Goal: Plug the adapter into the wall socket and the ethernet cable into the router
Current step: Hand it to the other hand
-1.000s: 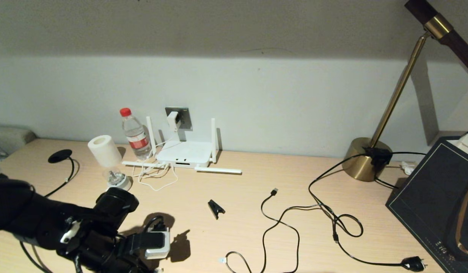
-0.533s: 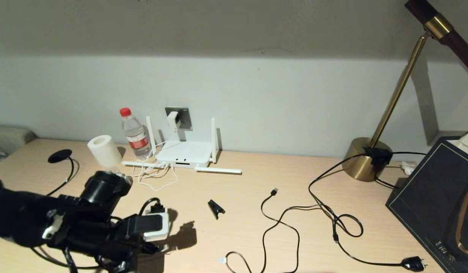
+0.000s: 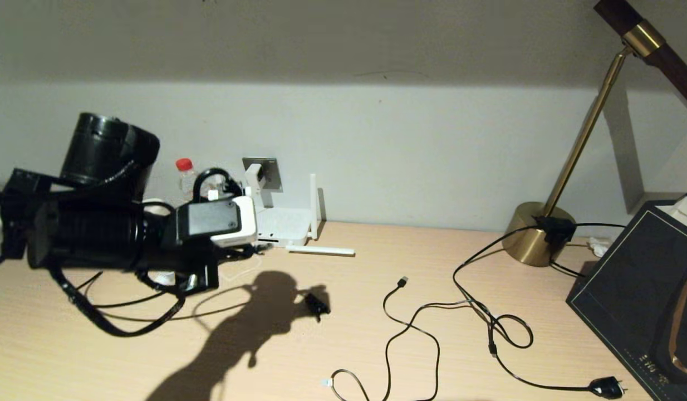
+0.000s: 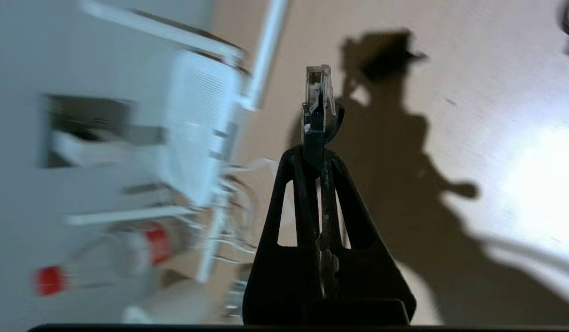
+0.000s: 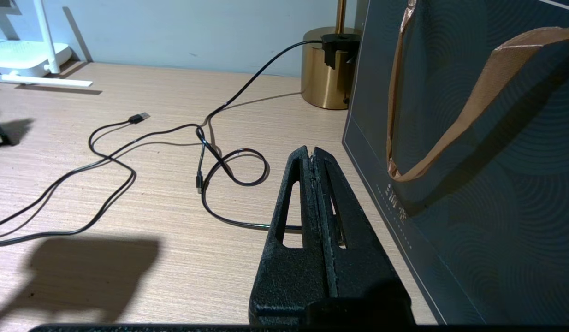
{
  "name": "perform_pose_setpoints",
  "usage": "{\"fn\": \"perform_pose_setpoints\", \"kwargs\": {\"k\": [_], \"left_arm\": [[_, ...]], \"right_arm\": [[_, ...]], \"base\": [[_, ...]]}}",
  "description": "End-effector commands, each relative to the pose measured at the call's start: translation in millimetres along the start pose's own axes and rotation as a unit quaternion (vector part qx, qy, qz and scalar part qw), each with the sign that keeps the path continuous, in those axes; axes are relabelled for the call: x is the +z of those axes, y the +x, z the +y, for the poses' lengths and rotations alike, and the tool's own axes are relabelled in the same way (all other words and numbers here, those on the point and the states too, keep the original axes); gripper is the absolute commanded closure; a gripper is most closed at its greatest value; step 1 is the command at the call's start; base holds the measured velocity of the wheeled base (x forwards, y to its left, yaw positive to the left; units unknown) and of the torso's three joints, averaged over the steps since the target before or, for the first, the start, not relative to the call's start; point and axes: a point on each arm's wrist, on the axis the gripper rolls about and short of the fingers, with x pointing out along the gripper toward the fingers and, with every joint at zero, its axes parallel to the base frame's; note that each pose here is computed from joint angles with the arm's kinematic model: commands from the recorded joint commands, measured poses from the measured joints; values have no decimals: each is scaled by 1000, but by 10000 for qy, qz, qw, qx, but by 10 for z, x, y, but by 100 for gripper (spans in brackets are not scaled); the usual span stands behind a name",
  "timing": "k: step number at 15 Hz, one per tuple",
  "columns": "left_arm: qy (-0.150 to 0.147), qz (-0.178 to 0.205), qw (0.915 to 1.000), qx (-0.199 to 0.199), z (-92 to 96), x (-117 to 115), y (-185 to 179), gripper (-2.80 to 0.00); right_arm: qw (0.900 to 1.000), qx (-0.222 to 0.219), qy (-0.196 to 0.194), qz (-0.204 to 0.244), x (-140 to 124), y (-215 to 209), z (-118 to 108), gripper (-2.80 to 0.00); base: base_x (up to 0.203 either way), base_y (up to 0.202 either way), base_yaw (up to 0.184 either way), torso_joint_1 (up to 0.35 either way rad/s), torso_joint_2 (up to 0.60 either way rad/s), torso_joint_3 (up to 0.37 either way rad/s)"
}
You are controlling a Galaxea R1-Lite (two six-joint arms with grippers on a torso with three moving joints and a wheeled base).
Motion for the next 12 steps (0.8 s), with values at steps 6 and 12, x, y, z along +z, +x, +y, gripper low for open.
{"fn": "perform_pose_setpoints", "kwargs": {"k": [6,12], "left_arm": [[469,-247,9971,542,167,536,-78,0],[521,-441,9958,612,37,547,-103,0]], "right_arm": [[9999,6,-8,167,-98,19,1,0],[9995,60,-233,187,-98,18,3,0]], "base": [[0,0,0,0,0,0],[0,0,0,0,0,0]]}}
